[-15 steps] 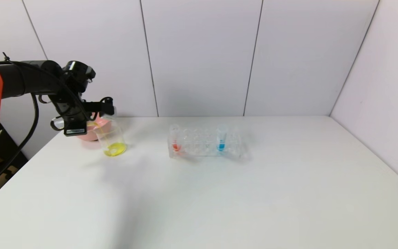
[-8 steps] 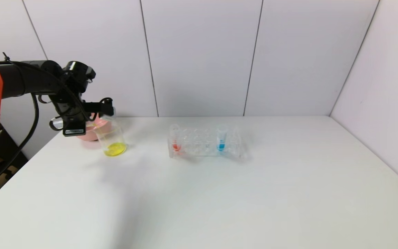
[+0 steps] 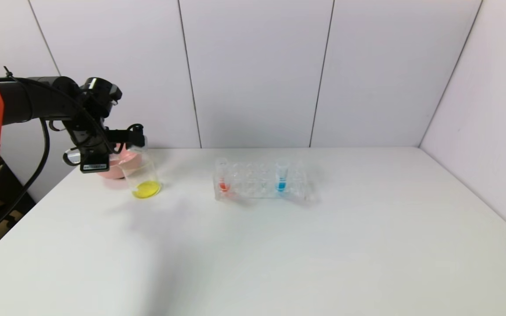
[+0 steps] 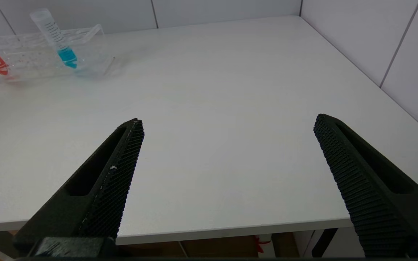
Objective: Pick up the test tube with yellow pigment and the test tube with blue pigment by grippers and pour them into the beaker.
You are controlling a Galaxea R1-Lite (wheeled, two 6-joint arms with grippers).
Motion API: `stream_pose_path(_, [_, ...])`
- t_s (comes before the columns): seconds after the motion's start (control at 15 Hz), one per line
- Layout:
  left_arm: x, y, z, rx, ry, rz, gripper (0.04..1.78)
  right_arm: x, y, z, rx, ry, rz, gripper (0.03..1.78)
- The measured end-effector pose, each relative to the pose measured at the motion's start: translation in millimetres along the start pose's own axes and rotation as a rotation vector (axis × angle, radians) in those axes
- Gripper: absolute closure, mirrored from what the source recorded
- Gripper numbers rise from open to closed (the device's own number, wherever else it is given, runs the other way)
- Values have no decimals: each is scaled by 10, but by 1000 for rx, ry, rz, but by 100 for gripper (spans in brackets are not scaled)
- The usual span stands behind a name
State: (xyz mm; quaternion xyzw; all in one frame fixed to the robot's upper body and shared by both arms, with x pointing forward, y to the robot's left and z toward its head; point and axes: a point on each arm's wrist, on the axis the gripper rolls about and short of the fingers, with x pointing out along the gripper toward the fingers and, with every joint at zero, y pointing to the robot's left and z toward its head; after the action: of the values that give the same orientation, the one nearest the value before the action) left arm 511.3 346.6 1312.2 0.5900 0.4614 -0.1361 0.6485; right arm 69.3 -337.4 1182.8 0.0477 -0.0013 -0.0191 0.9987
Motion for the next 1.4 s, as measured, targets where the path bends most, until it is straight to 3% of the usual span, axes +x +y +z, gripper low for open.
stream_pose_path(0.73, [-17, -2, 1, 3, -1, -1, 128, 0, 0, 0, 0, 0, 0, 10])
stream_pose_path(0.93, [-106, 45, -41, -40, -41, 25, 128, 0, 0, 0, 0, 0, 0, 10])
stream_pose_path(1.13, [-279, 138, -167, -251, -173, 44, 128, 0, 0, 0, 0, 0, 0, 10])
stream_pose_path(1.4, [-454, 202, -213, -634, -399, -35, 128, 0, 0, 0, 0, 0, 0, 10])
